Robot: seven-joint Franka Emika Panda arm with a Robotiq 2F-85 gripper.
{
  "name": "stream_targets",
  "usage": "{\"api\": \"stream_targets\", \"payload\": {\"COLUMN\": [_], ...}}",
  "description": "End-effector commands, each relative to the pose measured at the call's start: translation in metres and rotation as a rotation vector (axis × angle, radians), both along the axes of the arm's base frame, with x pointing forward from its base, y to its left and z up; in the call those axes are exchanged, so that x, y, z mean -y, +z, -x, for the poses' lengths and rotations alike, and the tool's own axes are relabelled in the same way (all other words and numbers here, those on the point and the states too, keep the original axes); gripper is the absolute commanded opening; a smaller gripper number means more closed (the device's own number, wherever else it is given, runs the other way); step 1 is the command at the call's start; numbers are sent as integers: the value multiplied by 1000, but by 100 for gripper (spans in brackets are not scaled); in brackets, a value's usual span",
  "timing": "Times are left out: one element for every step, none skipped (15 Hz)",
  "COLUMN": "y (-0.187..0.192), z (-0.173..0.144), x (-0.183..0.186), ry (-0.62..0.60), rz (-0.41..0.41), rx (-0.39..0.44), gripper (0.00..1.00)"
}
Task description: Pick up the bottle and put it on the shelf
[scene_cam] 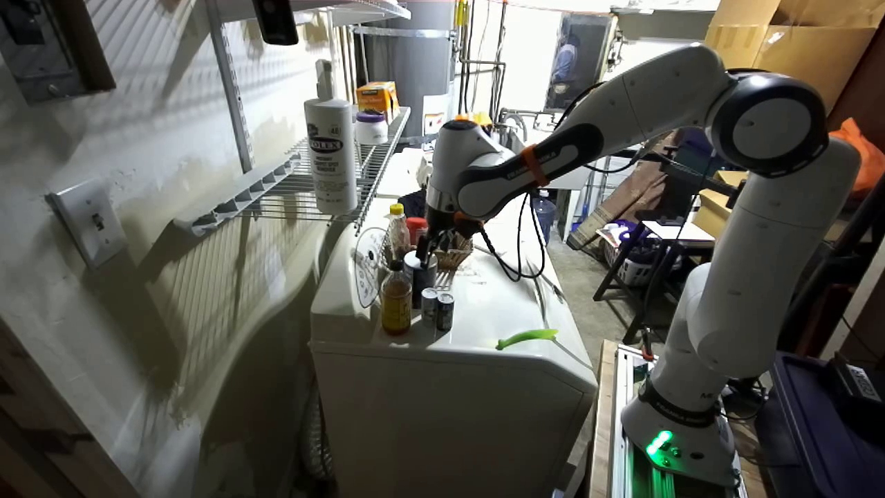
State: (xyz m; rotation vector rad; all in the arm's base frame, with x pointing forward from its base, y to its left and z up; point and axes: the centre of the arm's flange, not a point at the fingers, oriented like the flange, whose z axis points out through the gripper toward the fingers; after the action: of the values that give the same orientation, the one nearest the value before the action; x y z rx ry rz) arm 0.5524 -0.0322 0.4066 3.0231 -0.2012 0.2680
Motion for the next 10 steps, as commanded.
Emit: {"api": "stream_targets", "payload": {"y": [-6,-7,-6,-6,-5,-5,-5,-6,-6,-6], "z": [-9,-9,-9,-9,-9,-9,-9,-8,-8,-8], "x": [-3,-3,-3,-2,-2,-3,-3,-3,-3,-2], "ry": [-30,-32,-34,-37,-34,-26,-26,-28,-31,-35], "rz": [-10,-7,-8,-14,-21,-34,-40,-42,-52,-57], "rx": [25,31,37,40,42,41,39,36,27,29], "gripper": [100,100,100,100,100,100,100,100,100,100]}}
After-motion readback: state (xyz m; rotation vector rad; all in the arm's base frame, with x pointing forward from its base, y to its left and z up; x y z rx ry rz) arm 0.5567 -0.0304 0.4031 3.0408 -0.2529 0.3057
